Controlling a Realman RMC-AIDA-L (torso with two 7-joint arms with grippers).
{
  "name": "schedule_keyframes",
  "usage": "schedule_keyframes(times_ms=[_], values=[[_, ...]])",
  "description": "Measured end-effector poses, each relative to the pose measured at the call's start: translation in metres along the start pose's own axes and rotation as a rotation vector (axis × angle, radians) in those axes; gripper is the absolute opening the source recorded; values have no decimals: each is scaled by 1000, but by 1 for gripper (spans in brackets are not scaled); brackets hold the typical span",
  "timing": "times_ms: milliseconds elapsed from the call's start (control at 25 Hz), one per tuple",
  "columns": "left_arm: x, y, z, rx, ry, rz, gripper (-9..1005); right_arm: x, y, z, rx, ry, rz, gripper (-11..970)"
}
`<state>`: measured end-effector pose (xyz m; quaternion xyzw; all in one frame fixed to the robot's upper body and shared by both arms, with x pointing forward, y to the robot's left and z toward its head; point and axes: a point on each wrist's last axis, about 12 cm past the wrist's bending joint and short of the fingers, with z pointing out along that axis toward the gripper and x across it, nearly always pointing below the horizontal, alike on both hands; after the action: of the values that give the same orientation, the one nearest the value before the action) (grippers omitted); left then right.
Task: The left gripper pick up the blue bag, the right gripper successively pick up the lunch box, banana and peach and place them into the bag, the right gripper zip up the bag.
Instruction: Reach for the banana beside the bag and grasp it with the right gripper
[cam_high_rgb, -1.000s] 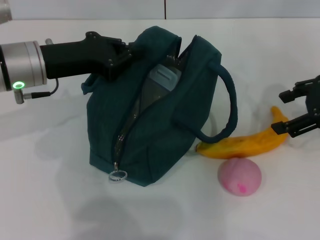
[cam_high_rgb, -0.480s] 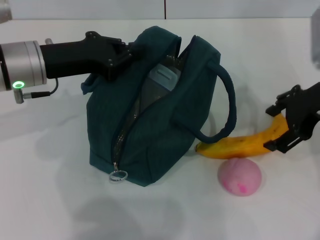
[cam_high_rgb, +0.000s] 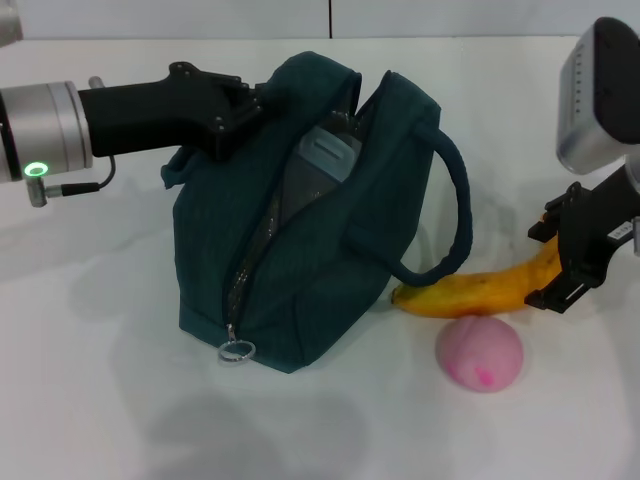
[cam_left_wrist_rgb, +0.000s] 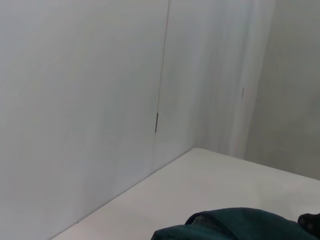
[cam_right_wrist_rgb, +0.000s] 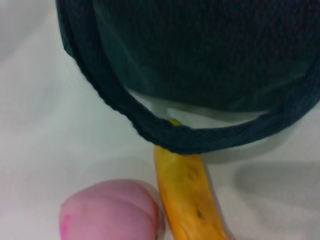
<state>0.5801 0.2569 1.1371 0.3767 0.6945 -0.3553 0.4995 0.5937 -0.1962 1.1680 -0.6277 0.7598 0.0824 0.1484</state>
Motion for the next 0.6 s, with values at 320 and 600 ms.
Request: schedule_keyframes(times_ms=[320,600], values=[[-4,1,3,4,-3,10,52,-3,-7,12,18,18,0,821],[-5,2,3,-1,-5,18,52,-9,-6,24,-6,41,-25,786]])
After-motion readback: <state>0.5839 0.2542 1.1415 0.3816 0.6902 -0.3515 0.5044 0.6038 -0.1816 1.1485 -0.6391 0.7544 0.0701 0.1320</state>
